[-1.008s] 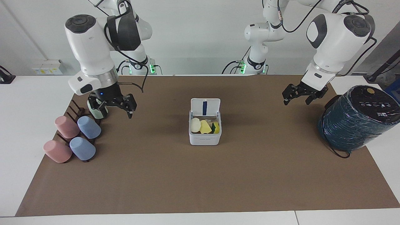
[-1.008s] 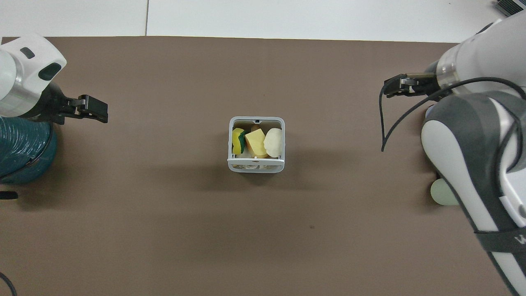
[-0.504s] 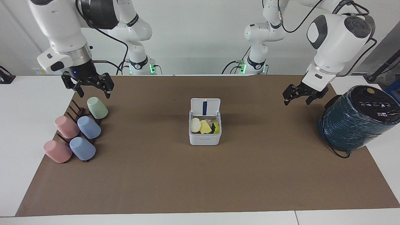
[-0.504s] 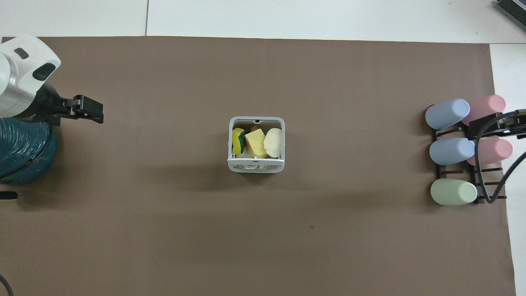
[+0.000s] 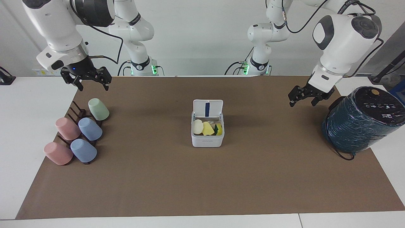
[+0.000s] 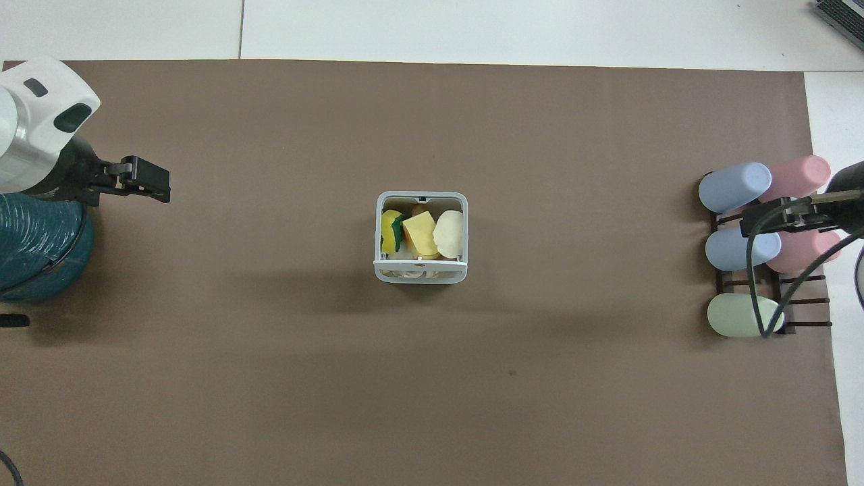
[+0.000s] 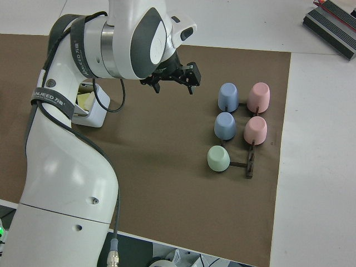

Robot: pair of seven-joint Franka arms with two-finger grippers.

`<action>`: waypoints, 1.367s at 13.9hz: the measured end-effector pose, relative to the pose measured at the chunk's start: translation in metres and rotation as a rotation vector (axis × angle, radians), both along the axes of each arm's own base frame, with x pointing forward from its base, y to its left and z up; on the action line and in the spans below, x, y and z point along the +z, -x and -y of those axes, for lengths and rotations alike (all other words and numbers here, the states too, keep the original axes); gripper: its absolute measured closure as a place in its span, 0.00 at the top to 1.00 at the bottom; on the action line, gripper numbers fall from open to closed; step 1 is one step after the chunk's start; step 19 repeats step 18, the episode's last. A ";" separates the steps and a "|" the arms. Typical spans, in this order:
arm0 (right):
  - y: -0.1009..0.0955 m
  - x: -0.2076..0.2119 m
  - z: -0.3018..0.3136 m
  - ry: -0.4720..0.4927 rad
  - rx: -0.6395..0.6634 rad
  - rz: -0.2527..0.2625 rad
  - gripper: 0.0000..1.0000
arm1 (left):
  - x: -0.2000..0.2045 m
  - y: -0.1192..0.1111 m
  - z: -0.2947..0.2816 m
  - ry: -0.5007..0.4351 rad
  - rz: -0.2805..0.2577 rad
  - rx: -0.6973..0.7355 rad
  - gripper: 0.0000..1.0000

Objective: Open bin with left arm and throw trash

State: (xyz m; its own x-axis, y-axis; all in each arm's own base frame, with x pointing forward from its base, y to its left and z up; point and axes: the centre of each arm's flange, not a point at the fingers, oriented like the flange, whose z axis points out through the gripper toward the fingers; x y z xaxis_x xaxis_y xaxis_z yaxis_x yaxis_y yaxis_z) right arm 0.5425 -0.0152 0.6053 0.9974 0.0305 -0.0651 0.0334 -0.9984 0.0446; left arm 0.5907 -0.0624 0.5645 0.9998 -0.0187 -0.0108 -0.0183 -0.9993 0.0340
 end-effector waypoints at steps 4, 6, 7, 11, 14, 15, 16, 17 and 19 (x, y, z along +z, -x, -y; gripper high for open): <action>0.004 0.002 -0.011 -0.059 0.005 -0.021 1.00 | 0.000 0.000 0.000 0.000 0.000 0.000 1.00; 0.004 0.002 -0.012 -0.063 0.006 -0.021 1.00 | 0.000 0.000 0.000 0.000 0.000 0.000 1.00; 0.004 0.002 -0.011 -0.059 0.006 -0.021 1.00 | 0.000 0.000 0.000 0.000 0.000 0.000 1.00; 0.003 0.003 -0.008 -0.032 0.007 -0.008 1.00 | 0.000 0.000 0.000 0.000 0.000 0.000 1.00; 0.003 0.003 -0.009 -0.030 -0.003 -0.009 1.00 | 0.000 0.000 0.000 0.000 0.001 0.000 1.00; 0.003 0.003 -0.009 -0.029 -0.016 -0.008 1.00 | 0.000 0.000 0.000 0.000 0.001 0.000 1.00; 0.003 0.003 -0.009 -0.029 -0.022 -0.008 1.00 | 0.000 0.000 0.000 0.000 0.001 0.000 1.00; 0.003 0.003 -0.009 -0.029 -0.025 -0.008 1.00 | 0.000 0.000 0.000 0.000 0.002 0.000 1.00; 0.003 0.003 -0.009 -0.029 -0.026 -0.008 1.00 | 0.000 0.000 0.000 0.000 0.002 0.000 1.00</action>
